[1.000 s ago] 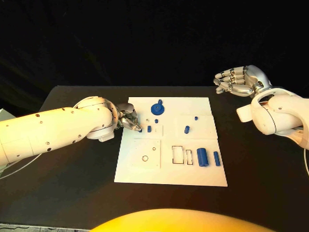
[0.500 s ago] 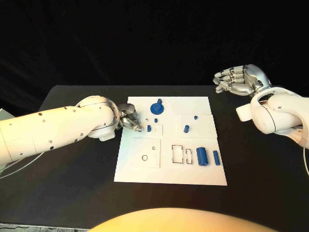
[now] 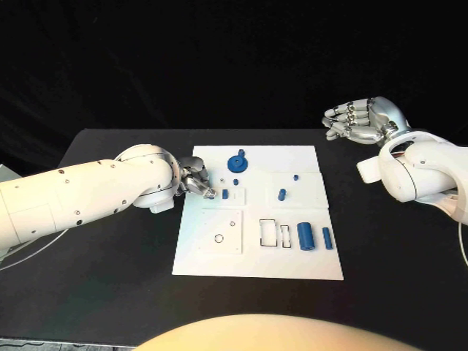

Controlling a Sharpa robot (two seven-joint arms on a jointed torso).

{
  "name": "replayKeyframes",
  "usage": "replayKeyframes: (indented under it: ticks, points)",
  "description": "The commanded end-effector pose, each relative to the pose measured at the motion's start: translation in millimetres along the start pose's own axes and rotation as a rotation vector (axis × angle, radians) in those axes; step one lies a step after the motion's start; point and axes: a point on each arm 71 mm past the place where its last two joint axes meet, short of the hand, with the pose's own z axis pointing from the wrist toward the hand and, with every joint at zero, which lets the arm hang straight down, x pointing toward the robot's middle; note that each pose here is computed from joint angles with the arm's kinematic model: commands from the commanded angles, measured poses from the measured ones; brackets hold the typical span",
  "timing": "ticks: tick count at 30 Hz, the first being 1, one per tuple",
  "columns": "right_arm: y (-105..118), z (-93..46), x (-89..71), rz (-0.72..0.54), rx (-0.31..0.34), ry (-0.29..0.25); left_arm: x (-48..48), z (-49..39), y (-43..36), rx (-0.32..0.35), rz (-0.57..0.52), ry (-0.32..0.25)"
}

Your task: Assemble the parts on the task board

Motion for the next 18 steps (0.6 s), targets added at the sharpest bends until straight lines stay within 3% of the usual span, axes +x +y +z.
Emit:
replayKeyframes:
  ticks: [1,18]
  points:
    - [0.7,-0.1,1.0,0.002,-0.009,0.01,2.1,1.0,0.6,-0.005,-0.023,0.007]
    - [0.5,-0.5,-0.7,-0.003,-0.009,-0.01,-3.2,0.7,11.1,-0.038,-0.052,-0.02]
